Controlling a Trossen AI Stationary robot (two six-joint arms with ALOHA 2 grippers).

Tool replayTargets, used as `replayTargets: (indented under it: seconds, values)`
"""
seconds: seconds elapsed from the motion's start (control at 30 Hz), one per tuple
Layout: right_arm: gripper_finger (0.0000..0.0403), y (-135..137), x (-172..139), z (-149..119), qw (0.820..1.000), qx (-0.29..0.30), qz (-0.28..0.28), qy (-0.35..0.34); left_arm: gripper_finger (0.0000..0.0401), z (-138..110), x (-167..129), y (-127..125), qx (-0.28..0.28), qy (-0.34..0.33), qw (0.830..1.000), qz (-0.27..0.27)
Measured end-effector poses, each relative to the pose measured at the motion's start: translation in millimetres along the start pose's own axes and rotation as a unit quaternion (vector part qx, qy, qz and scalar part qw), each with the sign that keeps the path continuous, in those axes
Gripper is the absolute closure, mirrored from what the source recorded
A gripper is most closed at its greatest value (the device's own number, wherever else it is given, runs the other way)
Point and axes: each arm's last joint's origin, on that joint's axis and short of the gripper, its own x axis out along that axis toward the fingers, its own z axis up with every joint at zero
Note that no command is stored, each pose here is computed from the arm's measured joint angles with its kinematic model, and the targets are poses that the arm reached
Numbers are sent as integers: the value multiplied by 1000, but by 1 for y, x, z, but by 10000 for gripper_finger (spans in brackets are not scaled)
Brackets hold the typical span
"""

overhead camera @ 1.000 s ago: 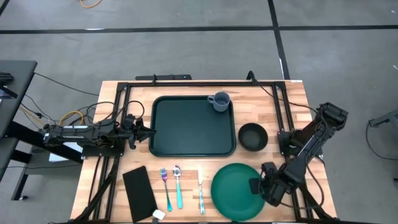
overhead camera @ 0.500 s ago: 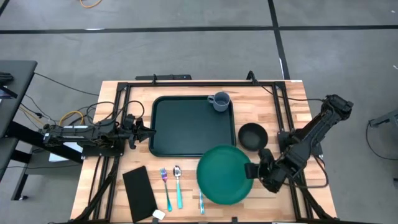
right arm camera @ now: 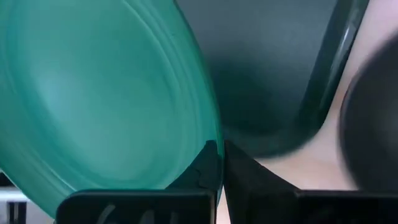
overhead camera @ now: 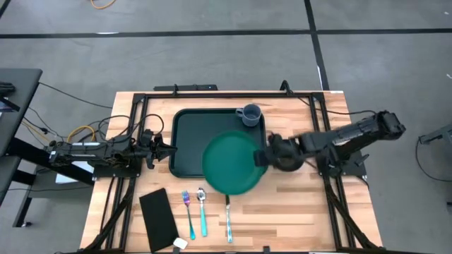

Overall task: Set up tray
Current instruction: Put the green plate on the black tray to the bottom of the gray mug

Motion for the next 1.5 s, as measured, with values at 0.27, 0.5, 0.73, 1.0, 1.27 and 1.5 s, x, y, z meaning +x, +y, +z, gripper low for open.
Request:
replayTargets:
  seconds: [0.27, 0.5, 0.73, 1.0, 1.27, 1.5]
  values:
    - [403, -14, 19, 57, 999, 0, -18, 41, 344, 0, 0, 0, -3, 0, 1000, 0]
    - [403, -26, 51, 78, 995, 13, -43, 84, 344, 0, 0, 0, -3, 0, 1000, 1]
    - [403, -35, 69, 88, 993, 33, -74, 86, 344, 0, 0, 0, -1, -1, 1000, 1]
    - [400, -43, 70, 101, 992, 56, -87, 67, 344, 0, 0, 0, 1, -1, 1000, 1]
    - [398, -54, 67, 104, 986, 69, -118, 94, 344, 0, 0, 0, 1, 0, 1000, 1]
    - [377, -54, 67, 104, 986, 66, -120, 93, 344, 0, 0, 0, 1, 0, 1000, 1]
